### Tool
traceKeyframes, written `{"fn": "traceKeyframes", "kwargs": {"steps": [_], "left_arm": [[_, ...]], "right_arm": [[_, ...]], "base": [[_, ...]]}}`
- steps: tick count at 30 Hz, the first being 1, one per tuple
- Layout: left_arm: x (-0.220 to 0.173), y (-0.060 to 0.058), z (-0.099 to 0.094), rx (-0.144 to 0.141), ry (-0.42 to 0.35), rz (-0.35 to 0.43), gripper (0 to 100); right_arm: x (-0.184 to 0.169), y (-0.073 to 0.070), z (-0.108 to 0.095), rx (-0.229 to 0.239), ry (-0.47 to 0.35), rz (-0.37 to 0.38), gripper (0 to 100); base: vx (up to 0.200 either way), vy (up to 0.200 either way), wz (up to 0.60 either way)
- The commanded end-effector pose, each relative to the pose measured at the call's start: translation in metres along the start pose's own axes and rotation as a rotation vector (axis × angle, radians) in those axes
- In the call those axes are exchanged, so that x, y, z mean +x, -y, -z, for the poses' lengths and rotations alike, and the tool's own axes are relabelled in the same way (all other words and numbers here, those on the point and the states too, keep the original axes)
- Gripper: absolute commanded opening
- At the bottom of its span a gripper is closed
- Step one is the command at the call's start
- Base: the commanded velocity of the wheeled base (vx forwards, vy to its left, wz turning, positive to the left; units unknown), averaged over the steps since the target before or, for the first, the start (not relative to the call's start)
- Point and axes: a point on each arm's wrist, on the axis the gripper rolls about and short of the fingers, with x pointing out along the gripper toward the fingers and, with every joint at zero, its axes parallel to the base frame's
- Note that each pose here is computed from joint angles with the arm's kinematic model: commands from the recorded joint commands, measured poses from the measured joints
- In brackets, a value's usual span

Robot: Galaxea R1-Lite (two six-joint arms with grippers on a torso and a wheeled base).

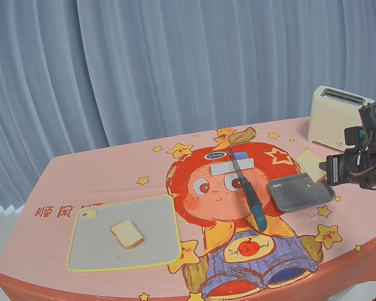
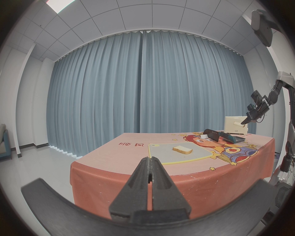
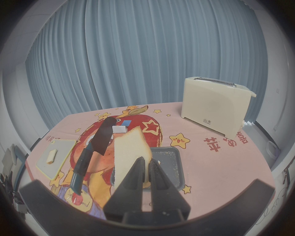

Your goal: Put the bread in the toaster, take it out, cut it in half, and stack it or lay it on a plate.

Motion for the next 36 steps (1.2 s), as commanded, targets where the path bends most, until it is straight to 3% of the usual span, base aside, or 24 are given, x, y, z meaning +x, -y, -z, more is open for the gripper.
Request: {"fn": "traceKeyframes", "kwargs": {"steps": [1,31,32,36], "left_arm": [[0.000,0.000,0.005,0.000,0.000,-0.001,0],[0.000,0.000,0.005,0.000,-0.001,-0.001,0],[0.000,0.000,0.005,0.000,0.000,-0.001,0],[0.000,0.000,0.005,0.000,-0.001,-0.001,0]], "right_arm": [[0.033,-0.001,0.009,-0.006,-0.059,0.032,0],[0.061,-0.001,0.027,-0.019,-0.114,0.065,0],[0.061,-0.001,0.027,-0.019,-0.114,0.065,100],[0.061,-0.001,0.027,-0.020,-0.114,0.063,100]], "base": [[0.000,0.000,0.00],[0.000,0.000,0.00],[0.000,0.000,0.00],[0.000,0.000,0.00]]}}
